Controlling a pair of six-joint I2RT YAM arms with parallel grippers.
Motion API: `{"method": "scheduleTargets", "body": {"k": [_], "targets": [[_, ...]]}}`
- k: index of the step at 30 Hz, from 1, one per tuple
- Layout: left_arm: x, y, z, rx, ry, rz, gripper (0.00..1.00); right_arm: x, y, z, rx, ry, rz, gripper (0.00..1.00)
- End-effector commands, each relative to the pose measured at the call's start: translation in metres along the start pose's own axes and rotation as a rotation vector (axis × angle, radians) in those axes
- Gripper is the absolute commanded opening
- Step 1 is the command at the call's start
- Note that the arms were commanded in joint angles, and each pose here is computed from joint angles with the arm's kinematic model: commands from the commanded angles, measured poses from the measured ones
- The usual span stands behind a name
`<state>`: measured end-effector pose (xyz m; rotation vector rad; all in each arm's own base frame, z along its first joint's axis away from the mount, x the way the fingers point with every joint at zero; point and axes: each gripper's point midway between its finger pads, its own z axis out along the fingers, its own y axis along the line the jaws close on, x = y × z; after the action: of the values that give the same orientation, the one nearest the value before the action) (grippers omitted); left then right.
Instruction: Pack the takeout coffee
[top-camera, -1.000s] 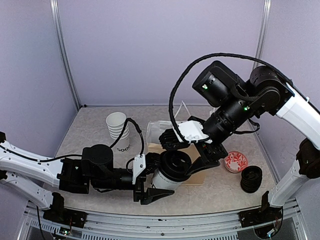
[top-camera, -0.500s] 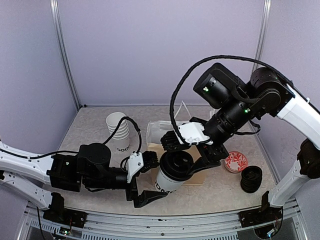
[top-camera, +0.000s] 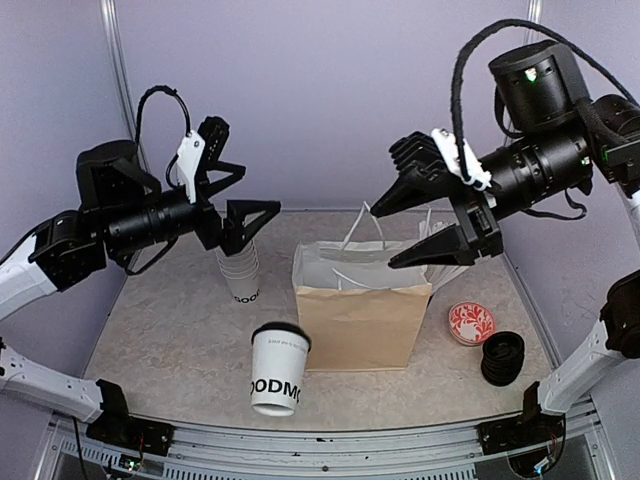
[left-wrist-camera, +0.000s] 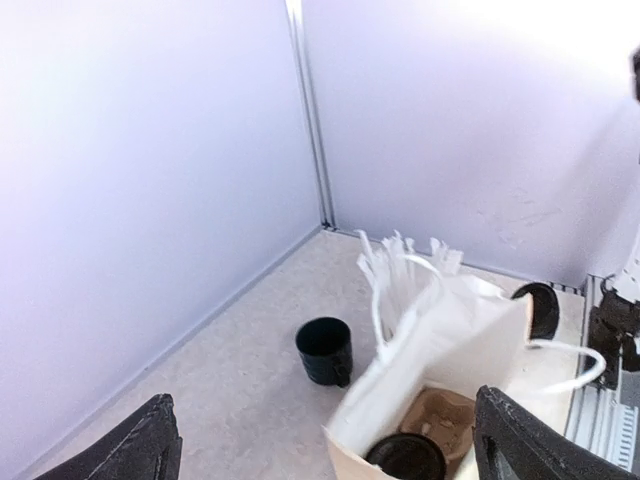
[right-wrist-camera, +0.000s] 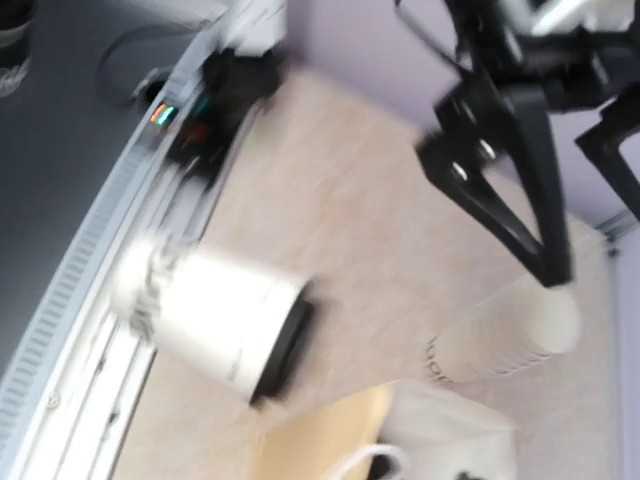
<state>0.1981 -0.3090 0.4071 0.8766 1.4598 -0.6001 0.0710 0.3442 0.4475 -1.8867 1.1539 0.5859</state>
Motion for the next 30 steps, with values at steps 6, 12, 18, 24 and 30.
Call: {"method": "scheduleTargets", "body": {"k": [6,12,18,24,30], "targets": [[0.034,0.006,0.094,0.206,0.198,-0.003,0.94,0.001,-0.042,-0.052,0.238,-0.034,0.010,0.52],[0.057,0.032,0.103,-0.047,0.225,-0.061,0.96,0.032,-0.038,-0.032,0.219,0.067,0.022,0.61],[0.055,0.051,0.056,-0.251,0.281,-0.123,0.96,0.037,-0.036,-0.026,0.203,0.089,-0.010,0.73],[0.081,0.014,0.013,-0.123,0.448,-0.156,0.93,0.041,-0.023,-0.019,0.127,0.090,-0.051,0.75],[0.142,-0.017,-0.016,-0.071,0.757,-0.310,0.91,0.044,-0.013,-0.010,0.060,0.095,-0.048,0.74]]}}
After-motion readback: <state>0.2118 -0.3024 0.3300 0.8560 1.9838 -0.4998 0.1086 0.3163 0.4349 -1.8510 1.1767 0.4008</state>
